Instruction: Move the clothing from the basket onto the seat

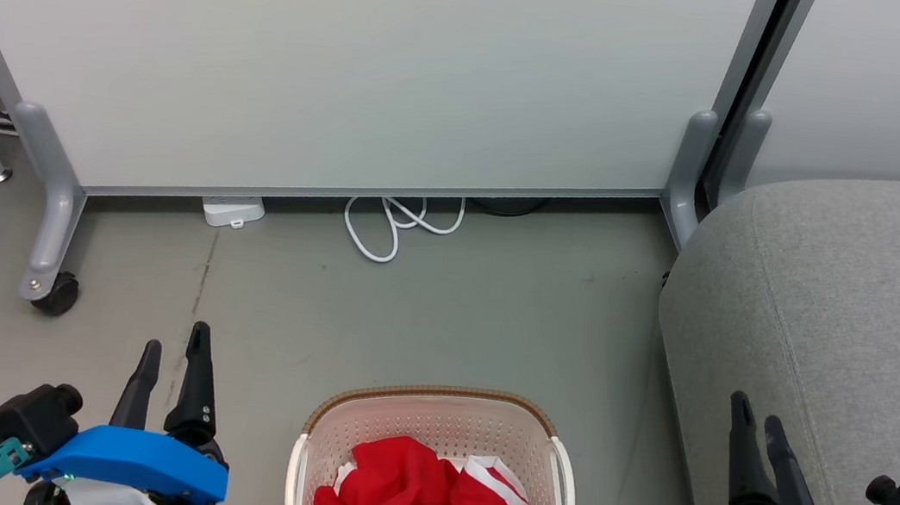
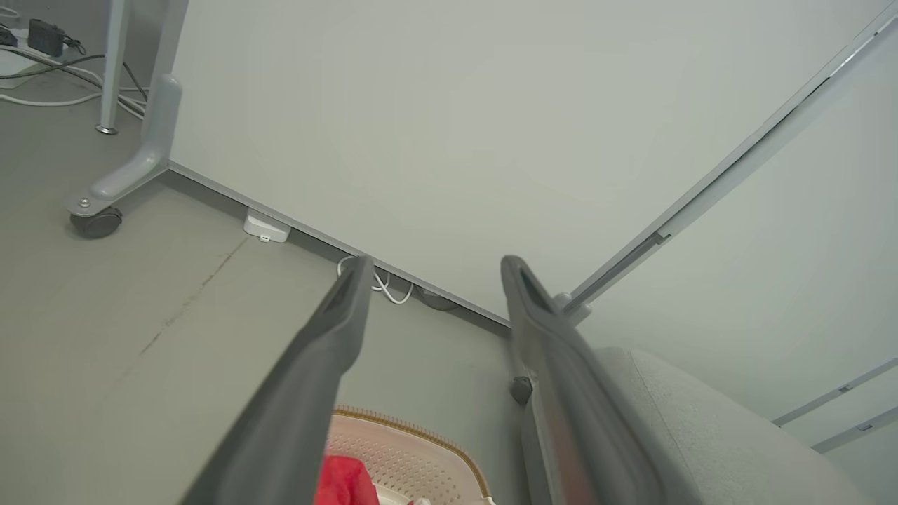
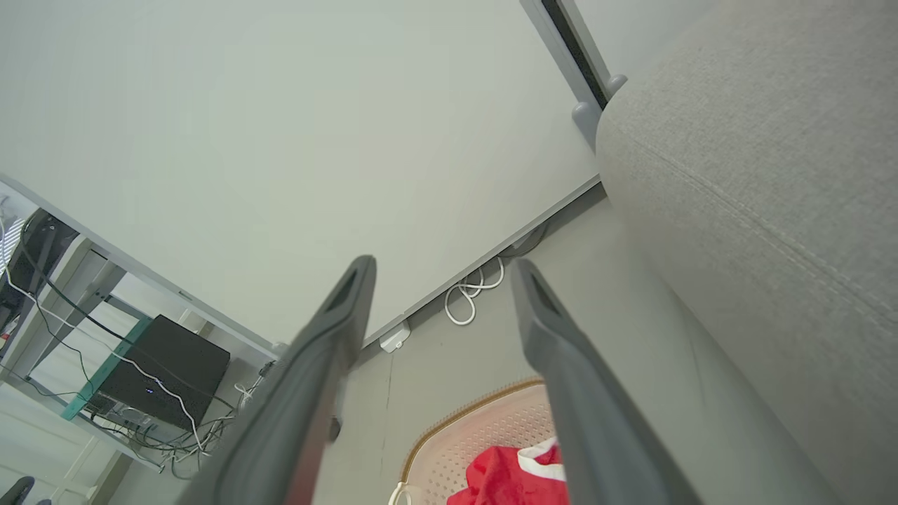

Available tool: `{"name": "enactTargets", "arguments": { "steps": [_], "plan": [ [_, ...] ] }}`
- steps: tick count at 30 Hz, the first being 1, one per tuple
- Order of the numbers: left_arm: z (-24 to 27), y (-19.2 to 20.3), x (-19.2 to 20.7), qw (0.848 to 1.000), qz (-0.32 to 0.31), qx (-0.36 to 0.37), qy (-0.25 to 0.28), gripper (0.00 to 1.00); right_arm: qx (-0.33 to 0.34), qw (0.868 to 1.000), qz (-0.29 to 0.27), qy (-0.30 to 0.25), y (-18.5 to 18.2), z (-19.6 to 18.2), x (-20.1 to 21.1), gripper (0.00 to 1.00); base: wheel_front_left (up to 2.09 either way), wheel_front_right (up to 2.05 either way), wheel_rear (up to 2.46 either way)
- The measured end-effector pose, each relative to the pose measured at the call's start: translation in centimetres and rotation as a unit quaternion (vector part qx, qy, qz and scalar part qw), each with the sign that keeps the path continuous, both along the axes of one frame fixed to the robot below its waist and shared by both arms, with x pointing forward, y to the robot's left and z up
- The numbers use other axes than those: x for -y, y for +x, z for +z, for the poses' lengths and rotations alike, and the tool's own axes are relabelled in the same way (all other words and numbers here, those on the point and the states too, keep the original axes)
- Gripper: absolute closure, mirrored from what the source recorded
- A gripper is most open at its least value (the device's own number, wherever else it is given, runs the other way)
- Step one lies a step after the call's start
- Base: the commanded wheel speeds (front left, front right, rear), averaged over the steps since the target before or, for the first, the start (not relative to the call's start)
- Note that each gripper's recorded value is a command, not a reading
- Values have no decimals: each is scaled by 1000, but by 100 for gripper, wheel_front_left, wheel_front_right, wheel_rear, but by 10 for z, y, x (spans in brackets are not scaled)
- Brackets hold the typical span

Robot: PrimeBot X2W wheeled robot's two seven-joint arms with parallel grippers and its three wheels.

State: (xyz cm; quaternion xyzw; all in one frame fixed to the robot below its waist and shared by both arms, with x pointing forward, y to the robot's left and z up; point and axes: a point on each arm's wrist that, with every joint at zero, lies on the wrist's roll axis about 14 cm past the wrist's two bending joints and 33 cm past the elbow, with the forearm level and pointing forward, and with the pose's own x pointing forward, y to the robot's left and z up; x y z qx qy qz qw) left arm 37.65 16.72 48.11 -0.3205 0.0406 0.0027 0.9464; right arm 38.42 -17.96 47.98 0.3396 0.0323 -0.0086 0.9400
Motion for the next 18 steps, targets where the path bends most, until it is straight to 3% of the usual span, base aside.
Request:
{"name": "enactTargets", "arguments": {
  "steps": [18],
  "plan": [
    [-1,-2,5,995,-15,12,93,0,6,996,12,-87,2,-1,-3,0,0,0,0]
  ]
}}
